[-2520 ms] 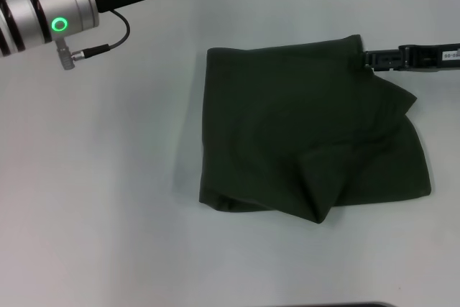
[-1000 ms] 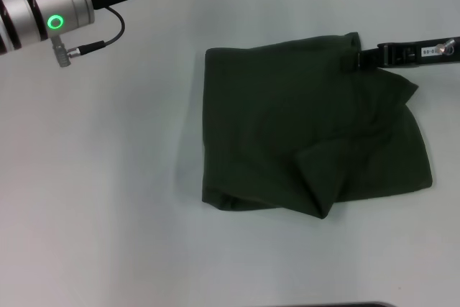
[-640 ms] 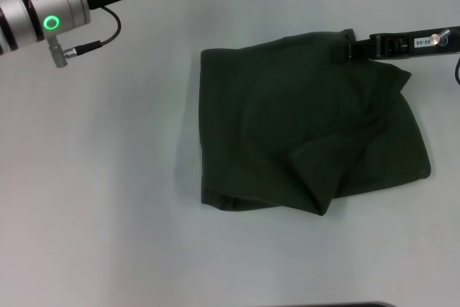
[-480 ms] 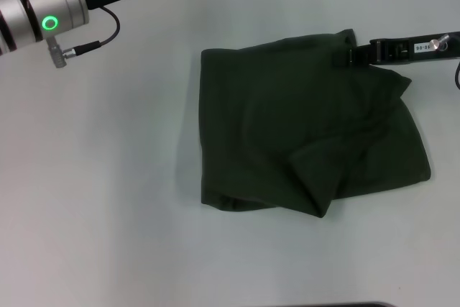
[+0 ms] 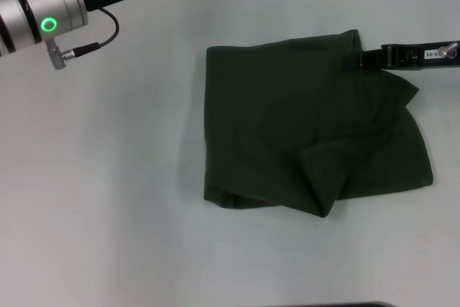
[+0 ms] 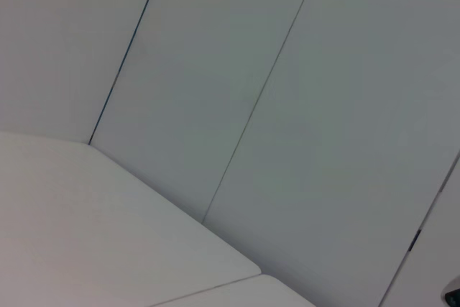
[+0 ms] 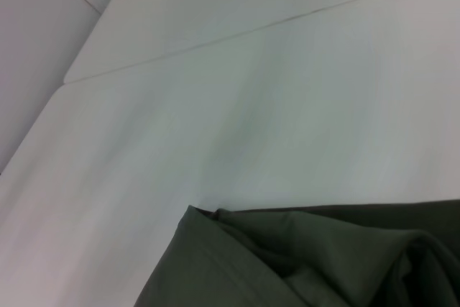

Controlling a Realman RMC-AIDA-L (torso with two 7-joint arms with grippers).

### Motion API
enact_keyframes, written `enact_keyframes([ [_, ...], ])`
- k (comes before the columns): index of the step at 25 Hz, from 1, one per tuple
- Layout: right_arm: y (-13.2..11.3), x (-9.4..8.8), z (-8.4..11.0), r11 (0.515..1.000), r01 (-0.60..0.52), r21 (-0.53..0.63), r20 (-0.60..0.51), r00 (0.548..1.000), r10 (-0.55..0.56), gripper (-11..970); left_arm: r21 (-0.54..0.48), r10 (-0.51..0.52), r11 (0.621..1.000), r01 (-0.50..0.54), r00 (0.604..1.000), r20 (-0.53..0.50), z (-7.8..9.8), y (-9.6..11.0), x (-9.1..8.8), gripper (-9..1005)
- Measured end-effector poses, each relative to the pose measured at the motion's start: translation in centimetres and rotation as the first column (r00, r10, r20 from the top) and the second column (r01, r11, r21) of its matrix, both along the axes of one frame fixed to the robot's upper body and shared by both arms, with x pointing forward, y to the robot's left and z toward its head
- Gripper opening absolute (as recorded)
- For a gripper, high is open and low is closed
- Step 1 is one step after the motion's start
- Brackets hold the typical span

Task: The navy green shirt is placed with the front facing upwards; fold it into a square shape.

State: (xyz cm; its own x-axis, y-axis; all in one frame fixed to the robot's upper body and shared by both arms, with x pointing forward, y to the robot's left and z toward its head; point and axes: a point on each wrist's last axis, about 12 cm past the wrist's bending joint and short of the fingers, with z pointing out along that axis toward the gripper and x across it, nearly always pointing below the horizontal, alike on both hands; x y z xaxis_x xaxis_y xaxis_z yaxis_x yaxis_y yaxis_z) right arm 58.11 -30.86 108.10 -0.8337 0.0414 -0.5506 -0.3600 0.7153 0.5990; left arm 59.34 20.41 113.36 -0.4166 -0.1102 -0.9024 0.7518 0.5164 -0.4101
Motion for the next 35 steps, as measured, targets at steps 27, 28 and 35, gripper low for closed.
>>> enact_keyframes([
  [27,-0.3,0.0,0.9,1.000,-0.006,0.008,0.049,0.999,0.005,898,0.003,0.001,1.000,-0.001,1.000,0.004,-0.2,0.0,-0.2,916],
  [28,-0.2,-0.1,0.9,1.000,-0.014,0.007,0.046,0.999,0.014,900,0.003,0.001,1.000,-0.001,1.000,0.004,-0.2,0.0,-0.2,916],
  [35,0.5,-0.3,1.1,0.998,-0.061,0.021,0.036,0.998,0.060,900,0.004,0.000,1.000,0.000,1.000,0.006,-0.2,0.0,-0.2,916],
])
